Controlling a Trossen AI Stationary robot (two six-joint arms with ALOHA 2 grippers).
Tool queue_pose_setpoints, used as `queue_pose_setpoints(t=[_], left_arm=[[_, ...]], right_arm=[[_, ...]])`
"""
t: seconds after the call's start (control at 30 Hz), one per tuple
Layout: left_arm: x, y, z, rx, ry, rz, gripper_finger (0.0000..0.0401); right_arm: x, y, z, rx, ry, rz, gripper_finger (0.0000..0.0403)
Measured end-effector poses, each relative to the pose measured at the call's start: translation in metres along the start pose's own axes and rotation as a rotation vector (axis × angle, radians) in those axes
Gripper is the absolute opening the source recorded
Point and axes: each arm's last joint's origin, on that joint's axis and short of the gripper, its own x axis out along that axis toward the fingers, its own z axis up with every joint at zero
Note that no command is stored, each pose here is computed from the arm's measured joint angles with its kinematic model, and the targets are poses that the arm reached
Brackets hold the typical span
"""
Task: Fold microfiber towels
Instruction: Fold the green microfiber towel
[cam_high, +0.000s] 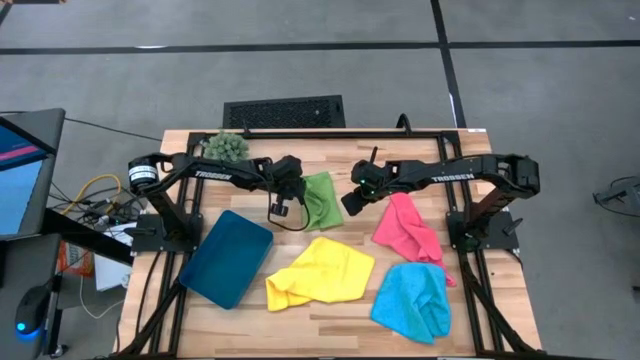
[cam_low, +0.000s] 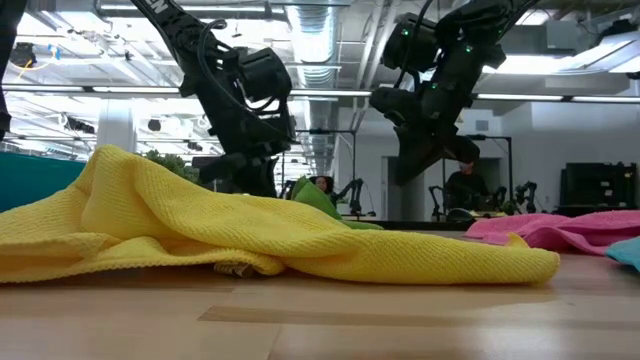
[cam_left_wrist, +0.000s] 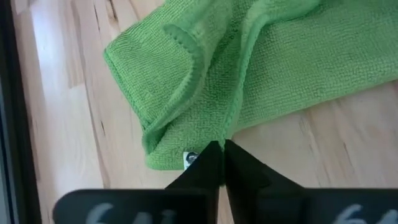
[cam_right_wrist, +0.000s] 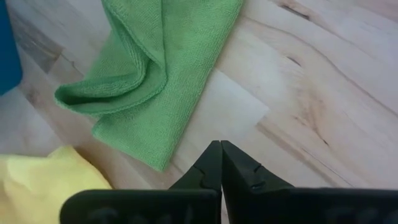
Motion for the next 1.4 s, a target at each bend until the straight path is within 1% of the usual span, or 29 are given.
queue_pose_setpoints(t=[0.1,0.27,0.37,0.53,0.63,0.7,0.93,1.07,1.2,1.3,1.4], left_arm=[[-0.003,0.002,0.004,-0.027,0.005,-0.004,0.0005],[-0.014,0.013,0.019,-0.04,-0.008,0.002,0.0002],[-0.02,0.022,0.029,-0.044,-0.047,0.031,0.0001],[-0.023,0.031,0.037,-0.055,-0.118,0.086,0.0001],[-0.023,0.033,0.039,-0.063,-0.139,0.1,0.0],[-0.019,0.034,0.04,-0.066,-0.158,0.105,0.0],[0.005,0.032,0.04,-0.108,-0.116,0.08,0.0],[0.007,0.038,0.047,-0.148,-0.152,0.119,0.0001],[0.003,0.043,0.054,-0.152,-0.184,0.123,0.0024],[-0.002,0.048,0.06,-0.185,-0.202,0.12,0.0058],[-0.004,0.049,0.062,-0.203,-0.222,0.089,0.0102]], right_arm=[[0.0,0.0,0.0,0.002,0.0,0.0,0.0026],[0.0,0.0,0.0,0.002,0.0,0.0,0.0026],[0.0,0.0,0.0,0.002,0.0,0.0,0.0026],[0.0,0.0,0.0,0.002,0.0,0.0,0.0026],[0.0,0.0,0.0,0.002,0.0,0.0,0.0026],[0.0,0.0,0.0,0.002,0.0,0.0,0.0026],[0.0,0.0,0.0,0.01,-0.004,0.004,0.0027],[0.0,0.001,0.0,0.009,-0.005,0.005,0.0027],[0.0,0.003,-0.001,0.002,-0.001,0.009,0.0027],[0.0,0.005,-0.003,-0.005,0.001,0.011,0.0027],[0.0,0.005,-0.003,-0.006,0.001,0.012,0.0027]])
